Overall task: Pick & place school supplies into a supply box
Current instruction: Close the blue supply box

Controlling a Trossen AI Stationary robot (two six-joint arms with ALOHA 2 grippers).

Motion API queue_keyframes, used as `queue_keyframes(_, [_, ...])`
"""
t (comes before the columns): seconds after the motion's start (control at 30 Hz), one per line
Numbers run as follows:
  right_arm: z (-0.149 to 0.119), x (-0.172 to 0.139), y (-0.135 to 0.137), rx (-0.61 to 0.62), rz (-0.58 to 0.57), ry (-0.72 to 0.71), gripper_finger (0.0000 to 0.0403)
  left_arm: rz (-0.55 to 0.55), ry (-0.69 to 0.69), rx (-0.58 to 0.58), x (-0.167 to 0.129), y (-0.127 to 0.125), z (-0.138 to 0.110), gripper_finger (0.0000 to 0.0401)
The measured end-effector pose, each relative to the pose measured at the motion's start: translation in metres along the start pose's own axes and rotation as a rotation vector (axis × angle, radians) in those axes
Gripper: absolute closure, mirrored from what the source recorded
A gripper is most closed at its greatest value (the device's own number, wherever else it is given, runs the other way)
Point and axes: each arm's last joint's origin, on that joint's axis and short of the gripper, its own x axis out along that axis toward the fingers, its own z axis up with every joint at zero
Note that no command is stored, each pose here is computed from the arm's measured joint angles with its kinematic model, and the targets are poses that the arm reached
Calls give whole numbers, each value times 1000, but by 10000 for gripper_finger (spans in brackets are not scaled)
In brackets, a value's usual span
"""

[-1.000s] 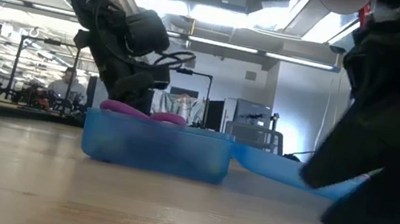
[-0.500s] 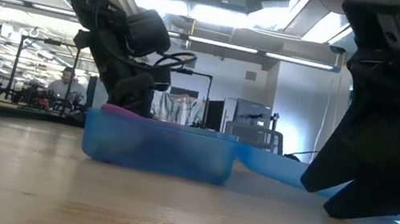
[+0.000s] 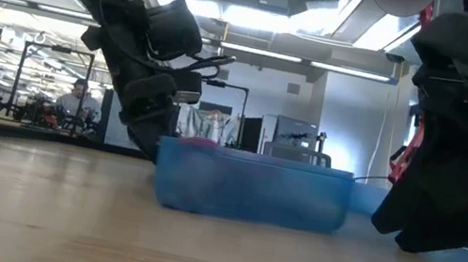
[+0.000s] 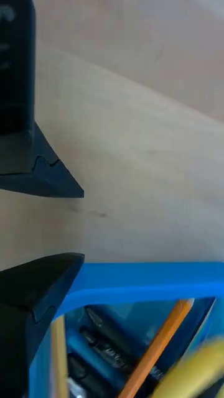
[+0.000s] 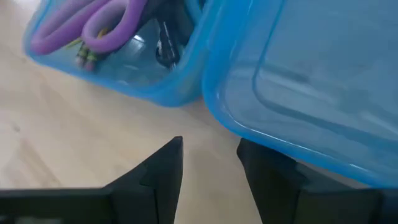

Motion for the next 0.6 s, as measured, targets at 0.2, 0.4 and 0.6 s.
queue_keyframes(0.2, [-4,-5,-10,-105,-69,-4,231,-7,7,6,-3,-4,-1,252])
queue_keyframes(0.4, [-13,-14,-20,-199,-118,-14,231,2,1,-1,-10,-5,-1,252])
queue_keyframes(0.6, [-18,-21,-31,-282,-181,-34,231,10,-1,-17,-10,-5,-1,253])
